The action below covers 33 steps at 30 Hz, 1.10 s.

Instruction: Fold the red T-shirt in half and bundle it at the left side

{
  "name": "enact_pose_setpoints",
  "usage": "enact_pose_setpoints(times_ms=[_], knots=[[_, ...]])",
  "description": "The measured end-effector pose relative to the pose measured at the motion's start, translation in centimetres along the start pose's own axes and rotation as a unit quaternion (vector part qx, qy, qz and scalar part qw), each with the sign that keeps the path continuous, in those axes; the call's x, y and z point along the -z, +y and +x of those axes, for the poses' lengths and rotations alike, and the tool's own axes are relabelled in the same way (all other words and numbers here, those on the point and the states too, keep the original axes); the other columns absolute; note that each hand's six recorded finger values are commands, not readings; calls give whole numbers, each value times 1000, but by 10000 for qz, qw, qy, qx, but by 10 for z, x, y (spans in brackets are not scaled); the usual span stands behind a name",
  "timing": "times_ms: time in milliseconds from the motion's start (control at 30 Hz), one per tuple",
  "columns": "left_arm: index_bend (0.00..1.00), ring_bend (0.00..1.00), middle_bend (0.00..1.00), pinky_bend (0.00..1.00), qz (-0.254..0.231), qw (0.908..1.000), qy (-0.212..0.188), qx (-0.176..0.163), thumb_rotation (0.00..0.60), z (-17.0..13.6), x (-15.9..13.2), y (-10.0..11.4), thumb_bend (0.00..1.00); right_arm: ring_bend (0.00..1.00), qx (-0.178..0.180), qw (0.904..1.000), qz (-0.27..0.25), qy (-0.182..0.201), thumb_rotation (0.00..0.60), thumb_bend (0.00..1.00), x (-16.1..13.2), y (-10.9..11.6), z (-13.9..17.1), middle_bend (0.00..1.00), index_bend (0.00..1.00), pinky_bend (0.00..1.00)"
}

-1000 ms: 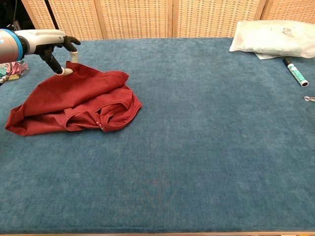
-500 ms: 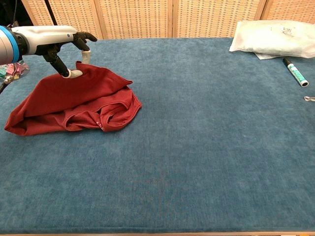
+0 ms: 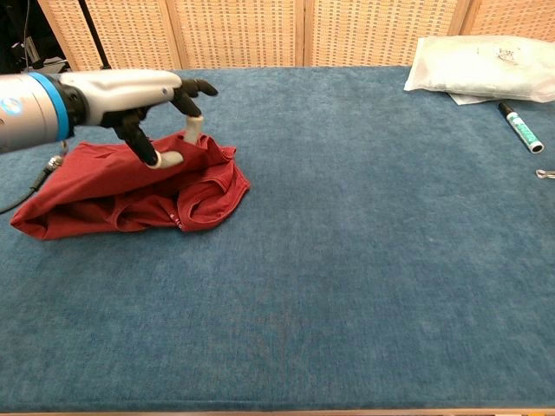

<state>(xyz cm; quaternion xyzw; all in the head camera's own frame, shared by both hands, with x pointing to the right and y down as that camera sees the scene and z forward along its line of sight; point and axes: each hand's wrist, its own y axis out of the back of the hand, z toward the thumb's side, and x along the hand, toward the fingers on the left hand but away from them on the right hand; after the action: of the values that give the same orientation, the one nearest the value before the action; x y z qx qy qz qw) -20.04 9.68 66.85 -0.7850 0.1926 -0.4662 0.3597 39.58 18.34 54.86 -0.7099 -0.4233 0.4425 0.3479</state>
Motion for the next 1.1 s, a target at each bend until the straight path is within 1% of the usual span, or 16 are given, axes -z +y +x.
enact_pose_setpoints(times_ms=[67, 133, 167, 233, 267, 300, 367, 400, 467, 533, 967, 1067, 1100], knots=[[770, 0, 0, 0, -13, 10000, -45, 49, 600, 1, -5, -5, 467, 0, 3, 10000, -3, 7, 600, 0, 0, 0, 0, 0, 0, 0], [728, 0, 0, 0, -27, 9999, -101, 103, 600, 2, -10, -11, 418, 0, 2, 10000, -5, 11, 600, 0, -1, 1, 1, 0, 0, 0], [693, 0, 0, 0, -33, 9998, -128, 128, 600, 2, -12, -13, 390, 0, -1, 10000, -7, 11, 600, 0, -1, 1, 1, 0, 0, 0], [581, 0, 0, 0, -56, 9996, -184, 187, 600, 2, -15, -18, 335, 0, -5, 10000, -8, 11, 600, 0, -1, 1, 1, 0, 0, 0], [463, 0, 0, 0, -64, 9995, -206, 212, 600, 1, -16, -19, 295, 0, -7, 10000, -8, 11, 600, 0, -1, 1, 1, 0, 0, 0], [302, 0, 0, 0, -61, 9994, -238, 239, 600, 1, -17, -21, 246, 0, -11, 10000, -8, 10, 600, 0, -1, 1, 2, 0, 0, 0], [76, 0, 0, 0, -51, 9993, -282, 255, 600, 0, -19, -22, 160, 0, -17, 10000, -9, 10, 600, 0, -1, 1, 2, 0, 0, 0], [17, 0, 0, 0, -53, 9992, -307, 251, 600, 0, -20, -22, 117, 0, -21, 10000, -8, 10, 600, 0, -1, 1, 2, 0, 0, 0], [0, 0, 0, 0, -73, 9991, -343, 218, 600, -1, -21, -21, 37, 0, -30, 10000, -6, 13, 600, 0, -1, 0, 2, 0, 0, 0], [0, 0, 0, 0, -106, 9991, -395, 149, 600, -1, -23, -20, 2, 0, -40, 10000, -10, 19, 600, 0, -1, 0, 2, 0, 0, 0], [0, 0, 0, 0, -563, 9944, -791, -407, 600, -4, -30, -7, 0, 0, -33, 10000, -14, 21, 600, 0, -2, 0, 3, 0, 0, 0], [0, 0, 0, 0, -666, 9930, -823, -521, 600, -6, -26, -1, 0, 0, -42, 10000, -16, 24, 600, 0, -3, 0, 2, 0, 0, 0], [0, 0, 0, 0, -664, 9932, -780, -556, 600, -7, -20, 2, 0, 0, -48, 10000, -16, 27, 600, 0, -3, 0, 2, 0, 0, 0]])
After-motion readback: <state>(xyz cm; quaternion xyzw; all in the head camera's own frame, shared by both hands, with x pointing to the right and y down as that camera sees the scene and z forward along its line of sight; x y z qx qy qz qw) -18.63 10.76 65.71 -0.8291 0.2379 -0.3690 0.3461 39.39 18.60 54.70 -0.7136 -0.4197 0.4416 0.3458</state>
